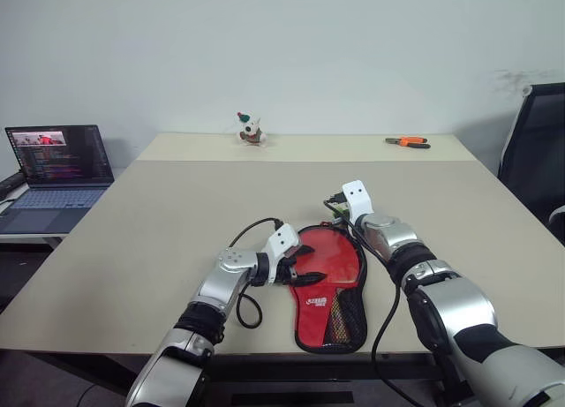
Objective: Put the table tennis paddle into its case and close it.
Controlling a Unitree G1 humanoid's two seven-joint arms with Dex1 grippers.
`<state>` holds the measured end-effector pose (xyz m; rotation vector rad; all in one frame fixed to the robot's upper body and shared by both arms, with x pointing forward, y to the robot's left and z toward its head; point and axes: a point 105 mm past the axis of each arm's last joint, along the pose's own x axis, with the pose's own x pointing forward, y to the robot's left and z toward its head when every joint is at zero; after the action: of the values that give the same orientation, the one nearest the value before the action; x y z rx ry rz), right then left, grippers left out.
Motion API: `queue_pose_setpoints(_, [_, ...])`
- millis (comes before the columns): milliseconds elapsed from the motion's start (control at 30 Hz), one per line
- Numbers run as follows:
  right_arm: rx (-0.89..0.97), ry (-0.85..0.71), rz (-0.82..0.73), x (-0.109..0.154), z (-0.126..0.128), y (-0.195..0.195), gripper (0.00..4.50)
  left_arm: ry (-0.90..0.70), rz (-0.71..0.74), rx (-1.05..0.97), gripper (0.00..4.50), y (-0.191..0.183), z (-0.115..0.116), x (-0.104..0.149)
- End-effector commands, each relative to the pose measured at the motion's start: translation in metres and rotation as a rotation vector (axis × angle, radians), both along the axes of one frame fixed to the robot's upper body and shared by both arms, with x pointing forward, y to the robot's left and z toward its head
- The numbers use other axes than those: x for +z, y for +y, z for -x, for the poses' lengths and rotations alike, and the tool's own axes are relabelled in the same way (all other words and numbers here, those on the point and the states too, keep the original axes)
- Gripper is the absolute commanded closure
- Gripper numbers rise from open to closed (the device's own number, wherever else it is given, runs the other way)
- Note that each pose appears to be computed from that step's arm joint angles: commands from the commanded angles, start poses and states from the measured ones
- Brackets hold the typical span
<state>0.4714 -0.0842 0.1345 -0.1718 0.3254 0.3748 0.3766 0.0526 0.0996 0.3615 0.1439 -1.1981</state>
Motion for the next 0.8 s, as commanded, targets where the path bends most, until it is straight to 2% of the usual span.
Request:
queue_pose_setpoints(33, [-0.015, -0.034, -0.03, 0.017, -0.004, 0.001, 4.47, -0.011, -0.021, -0.011, 0.63, -0.006, -0.006, -0.001])
queue_pose_setpoints(133, [-0.058, -0.04, -0.043, 0.017, -0.006, -0.005, 4.47, 0.025, -0.082, 0.0, 0.63, -0.003, -0.008, -0.022])
queue_pose_setpoints(267, [-0.118, -0.05, -0.07, 0.021, -0.008, -0.016, 4.47, 0.053, -0.121, -0.011, 0.63, -0.003, -0.006, -0.037])
queue_pose_setpoints(533, [-0.18, -0.039, -0.068, 0.015, -0.005, -0.044, 4.47, 0.077, -0.122, -0.012, 0.63, -0.008, -0.004, -0.046])
queue_pose_setpoints(667, [-0.17, -0.027, -0.024, 0.006, 0.009, -0.06, 4.47, 0.082, -0.121, -0.013, 0.63, -0.01, -0.004, -0.048])
queue_pose_setpoints(800, [-0.168, -0.014, 0.006, 0.002, 0.038, -0.078, 4.47, 0.083, -0.123, -0.016, 0.63, -0.013, -0.003, -0.048])
